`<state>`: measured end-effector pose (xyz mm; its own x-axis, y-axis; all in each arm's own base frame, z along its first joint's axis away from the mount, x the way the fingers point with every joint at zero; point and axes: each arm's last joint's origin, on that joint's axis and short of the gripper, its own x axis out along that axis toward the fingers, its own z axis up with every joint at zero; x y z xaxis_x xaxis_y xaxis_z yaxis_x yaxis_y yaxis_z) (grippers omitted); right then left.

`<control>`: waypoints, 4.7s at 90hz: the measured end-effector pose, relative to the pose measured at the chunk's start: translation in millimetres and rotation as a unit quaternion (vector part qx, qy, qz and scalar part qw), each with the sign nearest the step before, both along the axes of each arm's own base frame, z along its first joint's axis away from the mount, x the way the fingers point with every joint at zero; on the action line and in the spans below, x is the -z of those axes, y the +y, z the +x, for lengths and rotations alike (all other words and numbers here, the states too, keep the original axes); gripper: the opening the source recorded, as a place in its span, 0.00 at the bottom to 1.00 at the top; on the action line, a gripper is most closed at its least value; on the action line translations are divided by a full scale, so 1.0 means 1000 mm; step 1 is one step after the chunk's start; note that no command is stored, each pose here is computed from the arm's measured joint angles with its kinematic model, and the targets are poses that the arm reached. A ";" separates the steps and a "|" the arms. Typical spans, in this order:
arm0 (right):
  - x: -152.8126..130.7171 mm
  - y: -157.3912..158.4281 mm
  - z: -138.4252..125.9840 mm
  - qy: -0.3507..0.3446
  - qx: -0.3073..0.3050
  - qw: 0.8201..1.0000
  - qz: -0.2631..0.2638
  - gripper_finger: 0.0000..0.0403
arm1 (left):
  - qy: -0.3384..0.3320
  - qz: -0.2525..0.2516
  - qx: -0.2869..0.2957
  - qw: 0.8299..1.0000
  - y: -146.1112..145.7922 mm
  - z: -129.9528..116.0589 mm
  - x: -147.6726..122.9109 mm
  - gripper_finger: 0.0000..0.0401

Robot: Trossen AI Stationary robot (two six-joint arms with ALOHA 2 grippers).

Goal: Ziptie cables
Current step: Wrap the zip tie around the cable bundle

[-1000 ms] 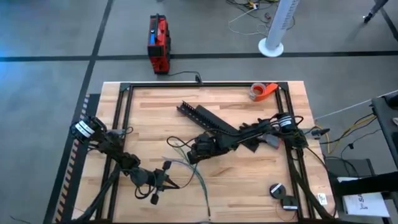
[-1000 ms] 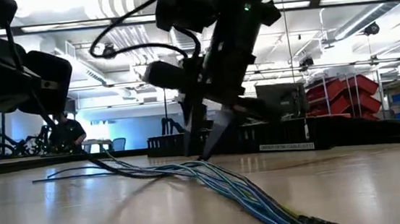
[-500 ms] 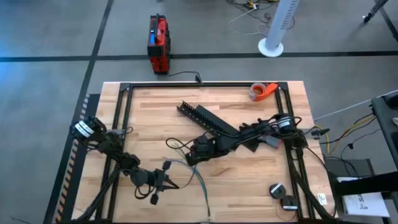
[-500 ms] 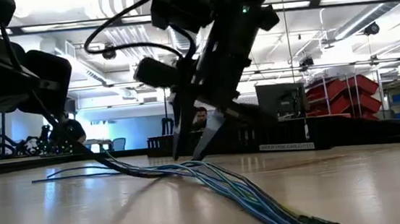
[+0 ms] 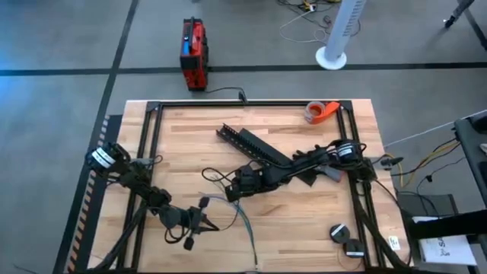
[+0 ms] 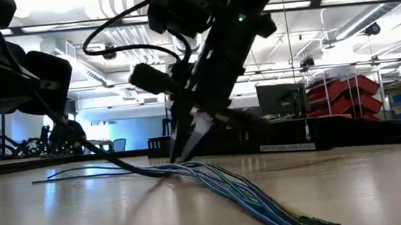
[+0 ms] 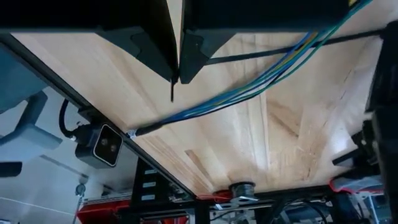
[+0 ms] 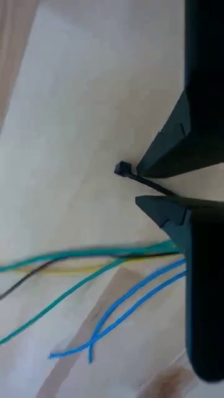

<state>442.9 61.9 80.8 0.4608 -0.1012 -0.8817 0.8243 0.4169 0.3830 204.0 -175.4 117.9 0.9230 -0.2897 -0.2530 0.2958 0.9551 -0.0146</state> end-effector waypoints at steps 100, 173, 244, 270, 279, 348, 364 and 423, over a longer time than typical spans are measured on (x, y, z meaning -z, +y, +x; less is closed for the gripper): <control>-0.047 0.116 0.014 -0.171 -0.323 0.740 -0.564 0.00 | 0.079 -0.228 0.002 0.971 0.049 -0.002 -0.018 0.00; -0.047 0.120 0.015 -0.115 -0.474 0.586 -0.648 0.00 | 0.129 -0.288 0.020 0.949 0.054 0.007 -0.020 0.00; -0.050 0.119 0.019 -0.122 -0.523 0.529 -0.657 0.00 | 0.130 -0.276 0.046 0.951 0.052 0.008 -0.021 0.00; -0.045 0.115 0.019 -0.122 -0.549 0.530 -0.635 0.00 | 0.131 -0.270 0.054 0.953 0.052 0.008 -0.021 0.00; -0.049 0.114 0.019 -0.122 -0.547 0.530 -0.636 0.00 | 0.132 -0.269 0.053 0.953 0.052 0.008 -0.021 0.00; -0.055 0.101 0.022 -0.137 -0.575 0.528 -0.610 0.00 | 0.146 -0.231 0.068 0.959 0.048 0.015 -0.024 0.00; -0.055 0.102 0.021 -0.141 -0.579 0.525 -0.608 0.00 | 0.149 -0.230 0.065 0.959 0.049 0.016 -0.023 0.00; -0.055 0.109 0.018 -0.137 -0.584 0.518 -0.610 0.00 | 0.153 -0.240 0.058 0.957 0.049 0.016 -0.023 0.00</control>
<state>461.3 170.6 135.7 0.9268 -0.0181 -0.3750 -0.2778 0.6389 -0.7173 220.1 -126.4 141.0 0.7817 -0.5367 -0.3176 0.3118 0.7774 -0.5463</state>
